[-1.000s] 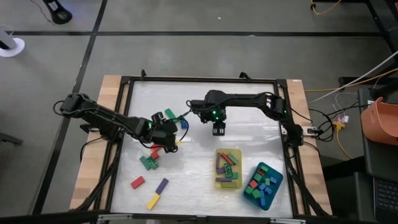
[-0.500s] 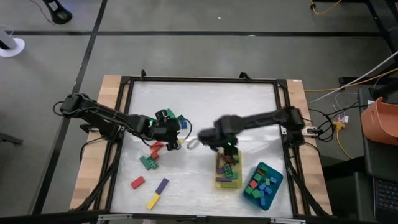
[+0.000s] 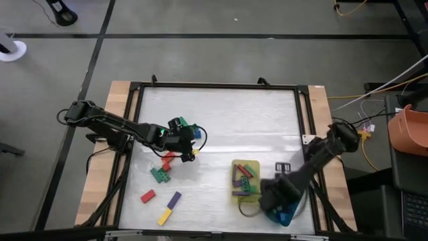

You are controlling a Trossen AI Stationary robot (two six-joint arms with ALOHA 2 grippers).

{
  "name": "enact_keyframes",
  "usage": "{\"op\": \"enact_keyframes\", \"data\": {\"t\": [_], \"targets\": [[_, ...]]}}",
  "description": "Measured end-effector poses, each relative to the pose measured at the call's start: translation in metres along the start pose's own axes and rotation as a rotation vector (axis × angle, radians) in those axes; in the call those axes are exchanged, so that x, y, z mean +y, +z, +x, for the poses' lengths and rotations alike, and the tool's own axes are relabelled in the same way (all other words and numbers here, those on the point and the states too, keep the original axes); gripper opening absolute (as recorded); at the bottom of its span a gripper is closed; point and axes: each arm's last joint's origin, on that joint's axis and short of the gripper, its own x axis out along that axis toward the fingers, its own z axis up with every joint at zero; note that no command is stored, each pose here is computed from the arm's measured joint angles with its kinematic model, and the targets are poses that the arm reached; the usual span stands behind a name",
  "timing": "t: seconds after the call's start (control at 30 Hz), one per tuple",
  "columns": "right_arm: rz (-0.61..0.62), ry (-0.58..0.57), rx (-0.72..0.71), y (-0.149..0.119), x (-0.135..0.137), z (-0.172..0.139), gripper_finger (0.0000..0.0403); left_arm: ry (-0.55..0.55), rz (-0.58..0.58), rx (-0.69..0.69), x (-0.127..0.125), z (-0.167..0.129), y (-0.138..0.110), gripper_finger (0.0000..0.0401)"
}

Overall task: Sort blocks by size
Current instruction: Put the small blue game piece into the blue bin

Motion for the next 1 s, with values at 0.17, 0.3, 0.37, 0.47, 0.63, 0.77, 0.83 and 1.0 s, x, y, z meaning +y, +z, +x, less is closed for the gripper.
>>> {"op": "enact_keyframes", "data": {"t": [0.17, 0.3, 0.37, 0.47, 0.63, 0.77, 0.83, 1.0], "targets": [[-0.064, -0.003, -0.023, -0.025, 0.027, 0.018, 0.0171, 0.0, -0.03, 0.001, 0.0, 0.0, 0.0, 0.0219], [-0.09, -0.007, -0.059, -0.038, 0.04, 0.027, 0.0172, 0.004, -0.103, 0.001, 0.001, 0.001, 0.001, 0.0219], [-0.084, -0.022, -0.062, -0.042, 0.042, 0.031, 0.0172, 0.008, -0.137, -0.001, 0.003, 0.002, 0.002, 0.0219], [-0.062, -0.027, -0.059, -0.044, 0.042, 0.034, 0.0172, 0.01, -0.182, -0.015, 0.006, 0.004, 0.004, 0.0219], [-0.036, -0.033, -0.066, -0.043, 0.041, 0.036, 0.0173, 0.025, -0.263, -0.032, 0.014, 0.01, 0.01, 0.0219], [-0.028, -0.039, -0.071, -0.043, 0.041, 0.035, 0.0173, 0.013, -0.371, 0.009, 0.018, 0.022, 0.011, 0.0219], [-0.018, -0.039, -0.072, -0.043, 0.041, 0.035, 0.0173, 0.021, -0.417, 0.039, 0.017, 0.031, 0.009, 0.0219], [-0.012, -0.03, -0.078, -0.042, 0.042, 0.035, 0.0173, 0.051, -0.465, 0.082, 0.014, 0.046, 0.004, 0.0219]]}}
